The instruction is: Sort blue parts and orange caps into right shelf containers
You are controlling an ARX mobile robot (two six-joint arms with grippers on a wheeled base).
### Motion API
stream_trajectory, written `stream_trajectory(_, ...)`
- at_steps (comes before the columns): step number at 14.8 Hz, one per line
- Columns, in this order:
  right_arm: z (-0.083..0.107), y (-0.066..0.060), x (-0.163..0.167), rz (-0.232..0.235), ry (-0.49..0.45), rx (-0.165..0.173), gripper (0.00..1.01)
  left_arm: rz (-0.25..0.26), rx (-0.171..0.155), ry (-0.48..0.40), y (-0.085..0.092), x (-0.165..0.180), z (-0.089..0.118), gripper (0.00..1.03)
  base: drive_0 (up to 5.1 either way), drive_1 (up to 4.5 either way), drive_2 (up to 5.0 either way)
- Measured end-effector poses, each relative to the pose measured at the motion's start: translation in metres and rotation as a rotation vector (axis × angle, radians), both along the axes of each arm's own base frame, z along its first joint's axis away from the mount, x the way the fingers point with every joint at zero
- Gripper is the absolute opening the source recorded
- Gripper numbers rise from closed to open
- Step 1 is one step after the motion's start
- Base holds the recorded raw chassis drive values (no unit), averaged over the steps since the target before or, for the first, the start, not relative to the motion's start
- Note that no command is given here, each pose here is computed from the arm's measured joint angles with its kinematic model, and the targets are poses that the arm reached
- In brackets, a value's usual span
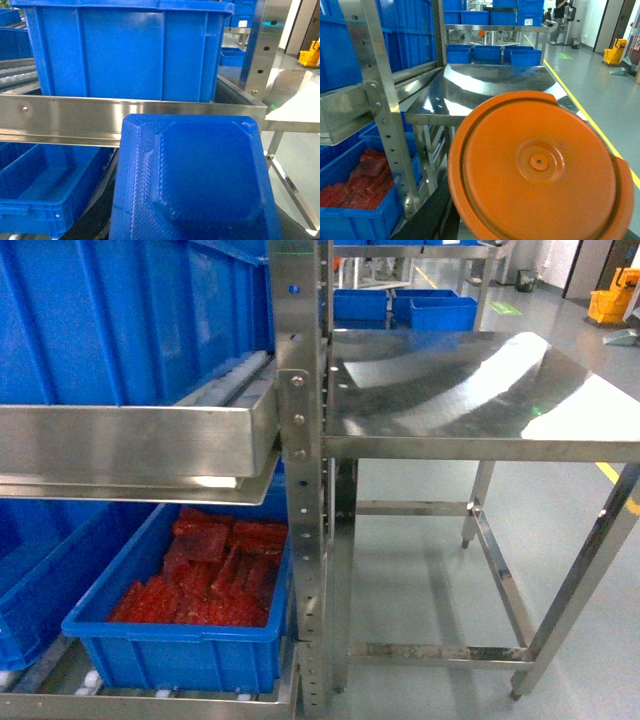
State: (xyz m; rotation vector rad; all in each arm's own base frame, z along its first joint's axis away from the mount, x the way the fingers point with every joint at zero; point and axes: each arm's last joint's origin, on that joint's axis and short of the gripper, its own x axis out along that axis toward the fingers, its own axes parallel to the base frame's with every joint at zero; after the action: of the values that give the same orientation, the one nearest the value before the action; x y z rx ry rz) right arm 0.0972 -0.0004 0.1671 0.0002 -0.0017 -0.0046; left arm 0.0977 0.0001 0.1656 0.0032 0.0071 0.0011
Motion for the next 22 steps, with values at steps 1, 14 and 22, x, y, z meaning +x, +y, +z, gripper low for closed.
stream_trajectory(1, 0.0000, 0.0000, 0.0000, 0.000, 0.000, 0.000, 0.45, 0.000, 0.000, 0.001, 0.0000, 0.0000, -0.0001, 0.43, -5.2, 2.30, 2.3)
stream_trajectory(14, 0.0001, 0.0000, 0.0000, 0.000, -0.001, 0.000, 0.45, -0.001, 0.000, 0.001, 0.0000, 0.0000, -0.0001, 0.43, -5.1, 2.38, 2.4)
stream_trajectory(22, 0.0004, 0.0000, 0.0000, 0.000, -0.005, 0.000, 0.45, 0.000, 0.000, 0.000, 0.0000, 0.0000, 0.0000, 0.43, -5.1, 2.37, 2.4)
